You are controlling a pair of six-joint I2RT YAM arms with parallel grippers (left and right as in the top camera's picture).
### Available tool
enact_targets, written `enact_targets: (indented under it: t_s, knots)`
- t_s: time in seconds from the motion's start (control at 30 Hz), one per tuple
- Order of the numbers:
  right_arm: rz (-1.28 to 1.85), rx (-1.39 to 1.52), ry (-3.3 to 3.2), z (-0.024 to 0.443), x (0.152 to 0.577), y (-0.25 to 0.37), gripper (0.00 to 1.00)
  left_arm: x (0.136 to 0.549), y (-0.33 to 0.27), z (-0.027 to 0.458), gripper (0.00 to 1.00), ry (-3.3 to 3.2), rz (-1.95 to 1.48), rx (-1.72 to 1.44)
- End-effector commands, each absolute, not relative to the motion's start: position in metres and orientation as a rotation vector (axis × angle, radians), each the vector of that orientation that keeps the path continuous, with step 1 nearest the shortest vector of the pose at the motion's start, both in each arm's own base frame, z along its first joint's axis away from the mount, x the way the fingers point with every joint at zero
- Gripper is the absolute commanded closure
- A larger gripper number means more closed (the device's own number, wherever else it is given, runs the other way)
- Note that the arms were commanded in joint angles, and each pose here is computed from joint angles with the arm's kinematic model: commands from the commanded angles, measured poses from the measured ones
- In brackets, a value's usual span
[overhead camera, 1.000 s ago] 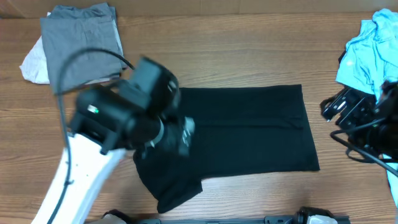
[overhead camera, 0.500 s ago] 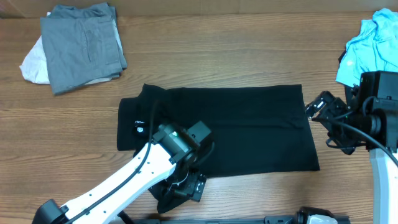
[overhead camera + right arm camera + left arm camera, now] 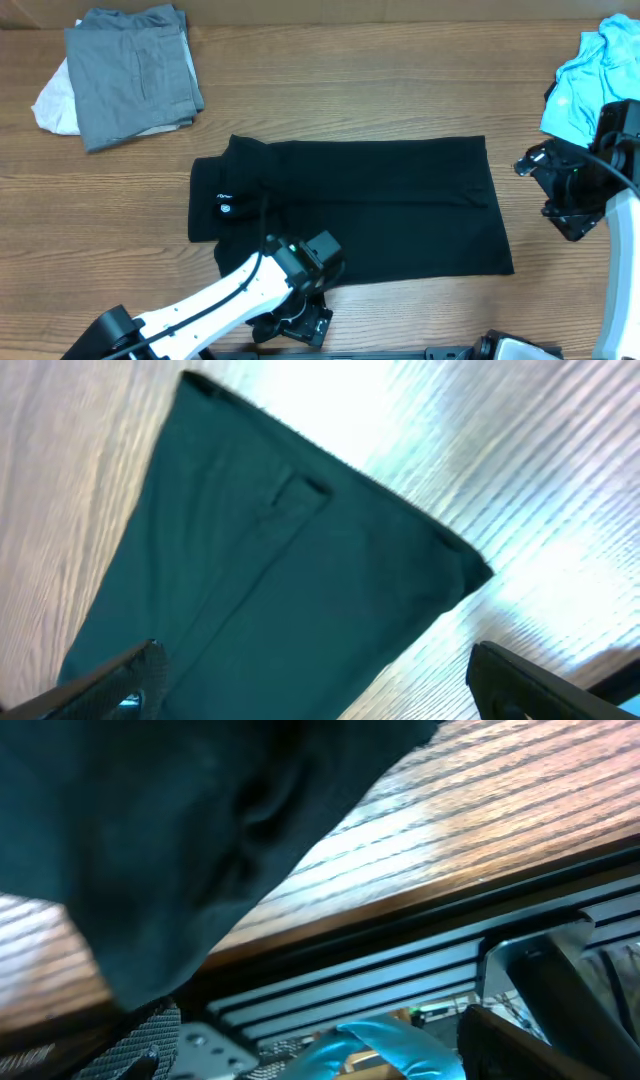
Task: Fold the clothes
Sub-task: 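Grasp the polo's lower corners with both grippers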
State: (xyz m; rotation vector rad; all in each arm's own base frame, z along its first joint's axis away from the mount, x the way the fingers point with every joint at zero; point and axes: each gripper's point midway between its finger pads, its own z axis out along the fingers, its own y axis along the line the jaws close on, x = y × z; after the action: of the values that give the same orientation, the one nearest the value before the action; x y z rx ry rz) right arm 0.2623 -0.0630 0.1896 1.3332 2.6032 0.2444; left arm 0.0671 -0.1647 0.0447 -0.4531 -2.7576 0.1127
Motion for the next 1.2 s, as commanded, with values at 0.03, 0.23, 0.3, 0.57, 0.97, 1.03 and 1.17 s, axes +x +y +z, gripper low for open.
enact_targets:
  t_s: [0.03, 0.23, 0.3, 0.57, 0.97, 1.03, 1.17]
  knots:
    - [0.222, 1.356, 2.596, 0.187, 0.261, -0.069, 0.00, 0.070, -0.166, 0.029, 0.11, -2.751, 0.068, -0.475]
    - [0.221, 1.351, 2.597, 0.187, 0.261, -0.069, 0.00, 0.083, -0.162, 0.005, 0.11, -2.764, -0.042, -0.527]
    - [0.221, 1.341, 2.599, 0.187, 0.262, -0.070, 0.00, 0.089, -0.154, -0.002, 0.11, -2.780, -0.128, -0.515]
    - [0.197, 1.313, 2.603, 0.187, 0.263, -0.073, 0.00, 0.101, -0.158, -0.008, 0.17, -2.815, -0.137, -0.486]
    - [0.247, 1.478, 2.700, 0.134, 0.235, -0.055, 0.00, 0.101, -0.158, -0.008, 0.56, -2.815, -0.138, -0.487]
    - [0.310, 1.486, 2.716, 0.121, 0.233, -0.046, 0.00, 0.101, -0.158, -0.008, 0.57, -2.816, -0.140, -0.487]
    - [0.341, 1.545, 2.730, 0.100, 0.224, -0.039, 0.00, 0.102, -0.158, -0.008, 0.67, -2.817, -0.139, -0.488]
